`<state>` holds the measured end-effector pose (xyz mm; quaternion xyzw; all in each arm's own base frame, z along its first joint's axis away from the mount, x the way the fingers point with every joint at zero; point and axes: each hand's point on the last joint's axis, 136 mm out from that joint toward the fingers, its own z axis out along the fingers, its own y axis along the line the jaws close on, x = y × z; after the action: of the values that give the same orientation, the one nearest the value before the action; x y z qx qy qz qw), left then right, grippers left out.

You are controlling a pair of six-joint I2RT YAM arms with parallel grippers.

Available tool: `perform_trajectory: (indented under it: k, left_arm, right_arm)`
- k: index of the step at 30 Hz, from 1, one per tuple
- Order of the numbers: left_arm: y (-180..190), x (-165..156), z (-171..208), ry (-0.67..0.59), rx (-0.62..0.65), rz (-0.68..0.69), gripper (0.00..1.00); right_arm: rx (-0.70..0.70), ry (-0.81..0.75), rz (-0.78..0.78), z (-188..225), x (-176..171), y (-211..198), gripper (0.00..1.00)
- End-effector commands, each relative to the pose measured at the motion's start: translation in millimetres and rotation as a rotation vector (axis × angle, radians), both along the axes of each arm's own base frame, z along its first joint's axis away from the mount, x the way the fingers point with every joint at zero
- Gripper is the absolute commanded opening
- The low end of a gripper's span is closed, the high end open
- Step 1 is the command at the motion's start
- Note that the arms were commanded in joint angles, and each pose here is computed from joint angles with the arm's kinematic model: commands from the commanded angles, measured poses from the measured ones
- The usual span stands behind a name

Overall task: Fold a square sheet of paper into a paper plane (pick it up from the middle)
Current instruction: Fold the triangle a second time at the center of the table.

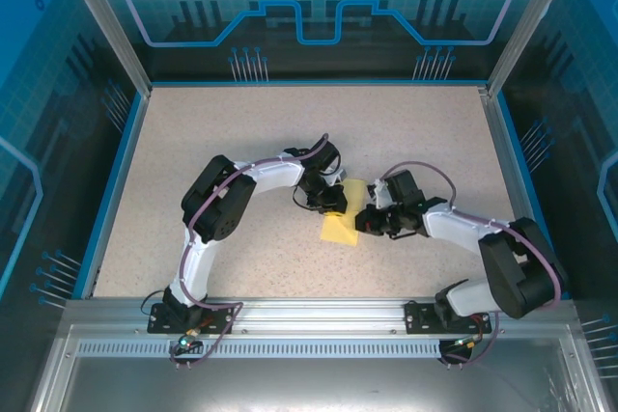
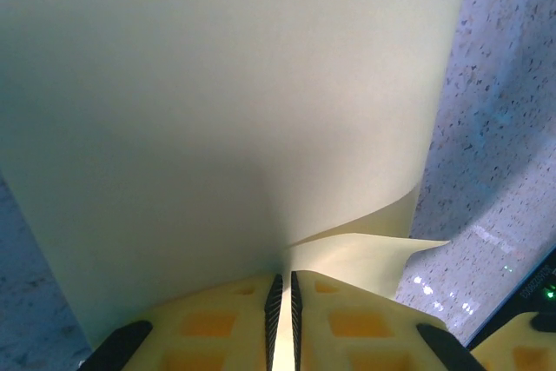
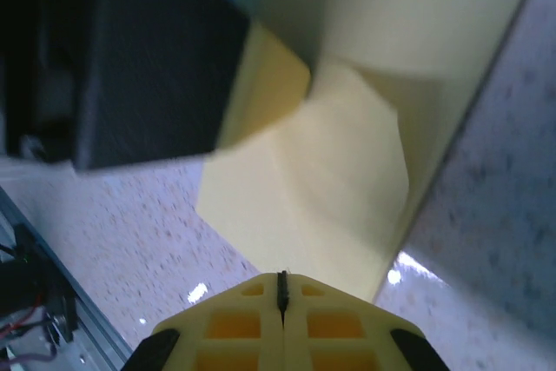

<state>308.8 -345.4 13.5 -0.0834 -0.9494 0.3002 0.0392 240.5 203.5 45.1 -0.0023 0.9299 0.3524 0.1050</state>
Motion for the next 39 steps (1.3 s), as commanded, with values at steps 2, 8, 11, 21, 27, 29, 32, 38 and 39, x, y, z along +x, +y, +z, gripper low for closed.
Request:
perform_trajectory:
  k: [2, 8, 11, 21, 27, 29, 32, 38, 39]
  left_arm:
    - [16.7, 0.2, -26.0, 0.002, 0.086, 0.0, 0.16]
    - [16.1, 0.5, -25.5, 0.0, 0.084, -0.004, 0.16]
    - [17.0, 0.2, -25.4, -0.003, 0.087, -0.005, 0.16]
    - [22.5, -2.3, -26.9, -0.003, 0.108, -0.013, 0.16]
    - [26.8, -2.7, -29.2, -0.005, 0.123, -0.015, 0.16]
    - [27.8, -2.6, -29.8, -0.003, 0.124, -0.013, 0.16]
    - [27.6, -1.9, -29.3, -0.005, 0.122, -0.014, 0.16]
    - [24.1, 1.2, -30.5, -0.002, 0.112, -0.012, 0.16]
    - [23.7, 1.5, -30.2, -0.003, 0.112, -0.012, 0.16]
  right_arm:
    - [0.045, -0.021, -0.012, 5.3, 27.2, 10.6, 0.02]
    - [0.025, -0.006, -0.032, -16.0, 50.6, 3.2, 0.02]
    - [0.023, -0.006, -0.052, -22.4, 58.7, -1.8, 0.02]
    - [-0.108, 0.038, -0.075, -48.6, 52.1, -25.9, 0.02]
    - [-0.133, 0.029, -0.086, -44.8, 43.2, -33.4, 0.02]
    - [-0.16, 0.029, -0.09, -44.5, 37.9, -39.1, 0.02]
    - [-0.171, 0.034, -0.091, -46.3, 31.4, -42.4, 0.02]
    - [-0.151, -0.003, -0.096, -29.2, 28.1, -41.8, 0.02]
    - [-0.145, -0.022, -0.095, -21.0, 29.2, -41.1, 0.03]
